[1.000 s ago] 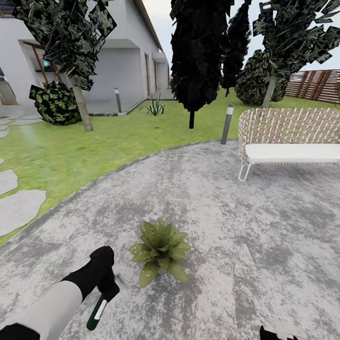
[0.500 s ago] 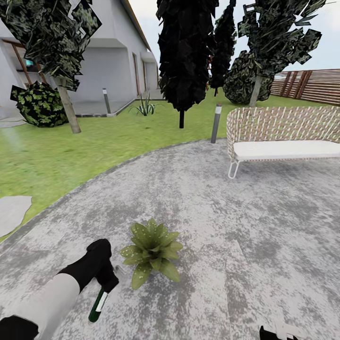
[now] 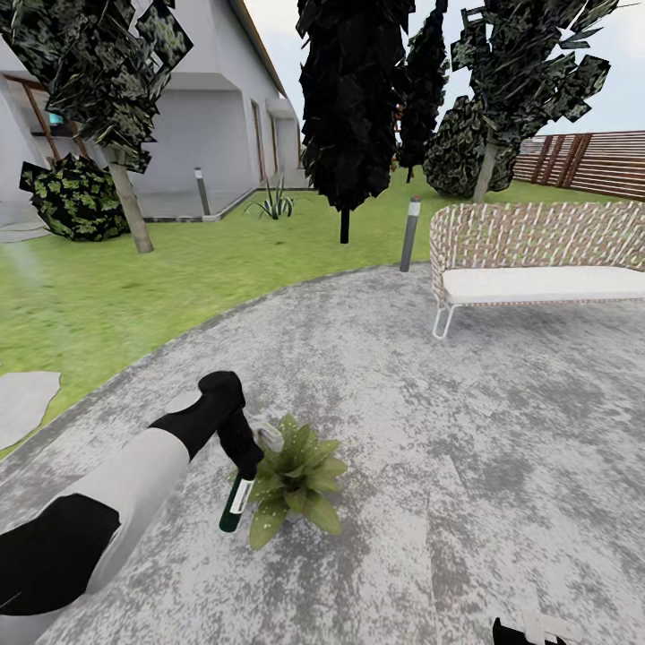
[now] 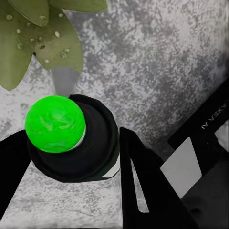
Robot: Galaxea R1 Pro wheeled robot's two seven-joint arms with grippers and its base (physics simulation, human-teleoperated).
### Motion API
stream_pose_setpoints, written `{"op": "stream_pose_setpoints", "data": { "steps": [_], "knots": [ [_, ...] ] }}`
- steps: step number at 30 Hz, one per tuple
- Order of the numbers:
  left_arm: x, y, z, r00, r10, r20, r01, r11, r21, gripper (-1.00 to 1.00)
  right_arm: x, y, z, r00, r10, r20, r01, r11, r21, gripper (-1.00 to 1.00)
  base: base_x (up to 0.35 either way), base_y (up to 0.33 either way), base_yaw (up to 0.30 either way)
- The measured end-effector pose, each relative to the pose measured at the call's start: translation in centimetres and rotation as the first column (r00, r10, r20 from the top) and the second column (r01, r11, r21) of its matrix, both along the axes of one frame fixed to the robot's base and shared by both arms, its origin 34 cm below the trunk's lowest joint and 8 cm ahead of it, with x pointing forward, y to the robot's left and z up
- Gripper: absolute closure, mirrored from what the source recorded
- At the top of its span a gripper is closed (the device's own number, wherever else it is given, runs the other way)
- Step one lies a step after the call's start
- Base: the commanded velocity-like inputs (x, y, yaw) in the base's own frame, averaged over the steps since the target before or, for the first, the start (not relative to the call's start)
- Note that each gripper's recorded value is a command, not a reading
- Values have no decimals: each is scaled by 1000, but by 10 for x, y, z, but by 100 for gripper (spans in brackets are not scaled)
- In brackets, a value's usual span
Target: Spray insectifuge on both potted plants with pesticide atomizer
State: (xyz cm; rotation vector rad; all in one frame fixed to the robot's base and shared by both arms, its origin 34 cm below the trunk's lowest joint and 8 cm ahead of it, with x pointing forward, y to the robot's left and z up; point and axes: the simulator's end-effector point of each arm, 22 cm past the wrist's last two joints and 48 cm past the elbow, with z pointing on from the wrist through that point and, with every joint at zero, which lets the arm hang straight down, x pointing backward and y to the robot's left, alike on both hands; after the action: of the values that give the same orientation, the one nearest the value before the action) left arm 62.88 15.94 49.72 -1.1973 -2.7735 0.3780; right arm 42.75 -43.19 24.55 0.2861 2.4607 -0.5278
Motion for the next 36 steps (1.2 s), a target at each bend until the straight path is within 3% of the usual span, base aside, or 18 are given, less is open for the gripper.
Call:
{"op": "stream_pose_setpoints", "data": {
  "steps": [1, 5, 10, 20, 23, 36],
  "knots": [
    [-4, -2, 2, 1000, -5, -18, 4, 1000, -11, 100, 0, 0, 0, 1000, 0, 0, 0, 1000, 0, -100, 0, 0, 0],
    [-11, 13, -8, 999, -33, -28, 34, 998, 44, 100, 0, 0, 0, 1000, 0, 0, 0, 1000, 0, -100, 0, 0, 0],
    [-12, 27, -12, 999, -31, -32, 33, 997, 71, 100, 0, 0, 0, 1000, 0, 0, 0, 1000, 0, -100, 0, 0, 0],
    [-3, 7, -1, 998, -62, 1, 62, 997, 54, 100, 0, -3, 1, 1000, -1, 1, 1, 1000, -4, -100, 0, 0, 0],
    [-2, 15, -1, 999, -53, 1, 52, 997, 65, 100, 1, -2, 1, 1000, -1, 4, 1, 1000, -3, -100, 51, -106, 0],
    [-1, 16, -1, 999, -47, 2, 47, 997, 66, 100, 1, -2, 1, 1000, -2, 5, 2, 1000, -3, -100, 26, -271, 0]
  ]
}}
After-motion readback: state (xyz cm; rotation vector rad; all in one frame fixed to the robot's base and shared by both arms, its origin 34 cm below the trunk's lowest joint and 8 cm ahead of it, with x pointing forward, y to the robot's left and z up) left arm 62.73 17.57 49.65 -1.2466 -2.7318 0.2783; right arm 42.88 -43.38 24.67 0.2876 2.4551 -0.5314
